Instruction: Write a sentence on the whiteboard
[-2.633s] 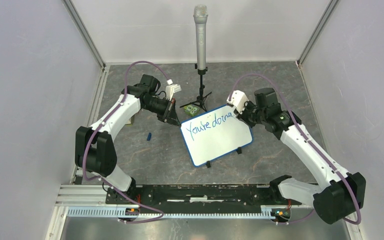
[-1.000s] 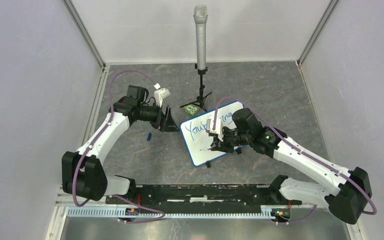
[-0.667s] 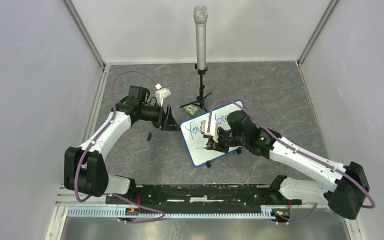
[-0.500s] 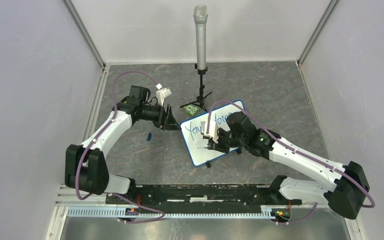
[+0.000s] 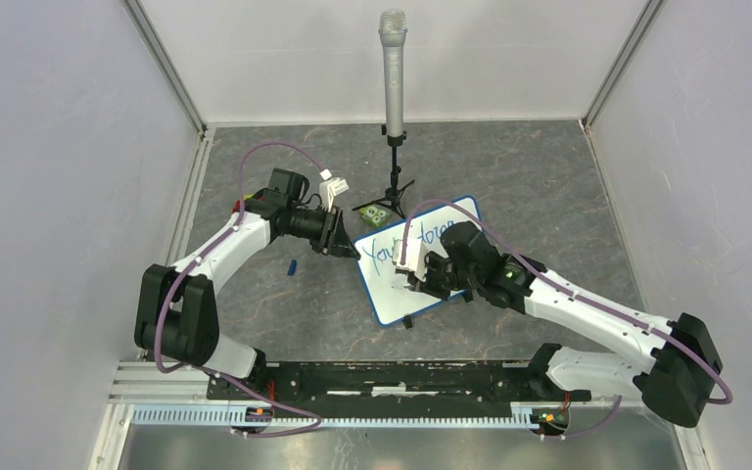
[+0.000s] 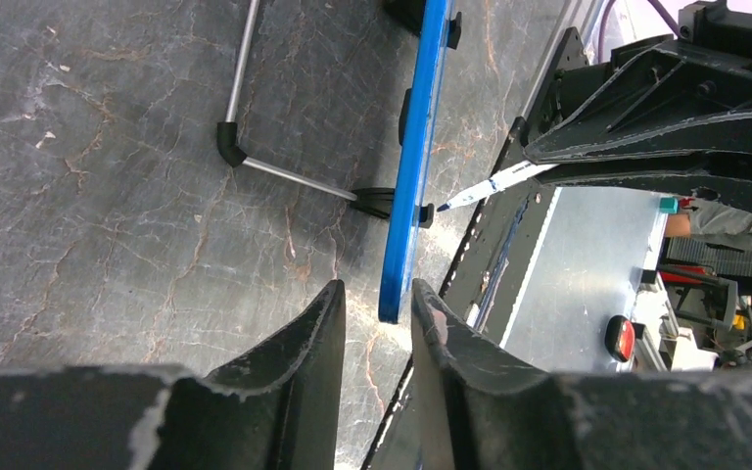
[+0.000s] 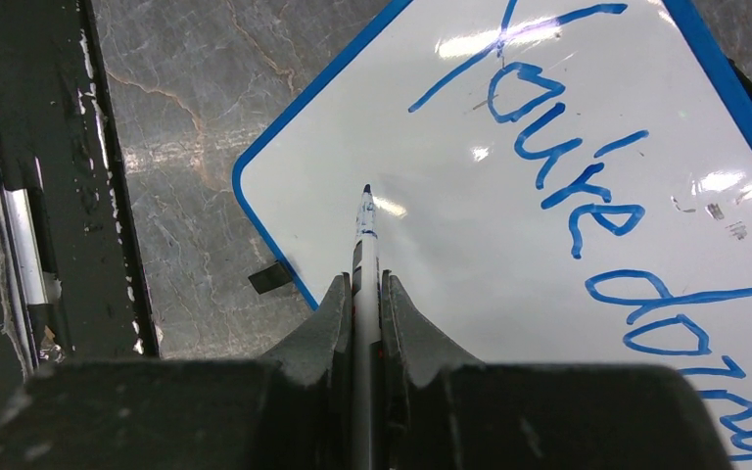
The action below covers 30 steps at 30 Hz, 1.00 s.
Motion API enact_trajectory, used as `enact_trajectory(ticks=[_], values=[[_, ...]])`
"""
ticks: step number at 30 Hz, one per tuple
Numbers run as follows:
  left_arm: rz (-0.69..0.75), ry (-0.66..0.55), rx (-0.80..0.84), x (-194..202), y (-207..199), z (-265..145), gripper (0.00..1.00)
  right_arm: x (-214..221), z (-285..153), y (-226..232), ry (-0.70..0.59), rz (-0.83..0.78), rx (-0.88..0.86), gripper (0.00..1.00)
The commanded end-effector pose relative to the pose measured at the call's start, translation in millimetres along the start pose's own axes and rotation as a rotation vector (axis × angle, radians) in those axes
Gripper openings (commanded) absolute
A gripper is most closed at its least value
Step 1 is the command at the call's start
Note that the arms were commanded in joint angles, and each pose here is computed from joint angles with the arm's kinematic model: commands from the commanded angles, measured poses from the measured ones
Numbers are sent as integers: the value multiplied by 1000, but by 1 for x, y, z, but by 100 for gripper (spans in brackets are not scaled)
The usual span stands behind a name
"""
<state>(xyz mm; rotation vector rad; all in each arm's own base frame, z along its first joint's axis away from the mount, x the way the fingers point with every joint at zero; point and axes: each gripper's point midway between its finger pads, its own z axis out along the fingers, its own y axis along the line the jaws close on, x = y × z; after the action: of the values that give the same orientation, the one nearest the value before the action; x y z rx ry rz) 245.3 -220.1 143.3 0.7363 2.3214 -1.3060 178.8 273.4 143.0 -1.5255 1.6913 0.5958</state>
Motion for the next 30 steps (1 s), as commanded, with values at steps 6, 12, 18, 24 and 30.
enact_trajectory(ticks=[6, 12, 18, 24, 30], values=[[33, -39, 11, -21, -5, -1, 22, -15, 3, -10, -31, -25, 49, 0], [33, -38, 6, -20, -4, -1, 13, -16, 6, -11, -24, -34, 58, 0], [28, -35, 5, -19, -4, 0, 6, -15, 7, -20, -11, -32, 109, 0], [30, -37, 3, -19, -4, -1, 3, -16, 10, -25, -2, -30, 136, 0], [28, -34, 2, -19, -4, -1, 2, -20, 13, -21, -12, -31, 117, 0]])
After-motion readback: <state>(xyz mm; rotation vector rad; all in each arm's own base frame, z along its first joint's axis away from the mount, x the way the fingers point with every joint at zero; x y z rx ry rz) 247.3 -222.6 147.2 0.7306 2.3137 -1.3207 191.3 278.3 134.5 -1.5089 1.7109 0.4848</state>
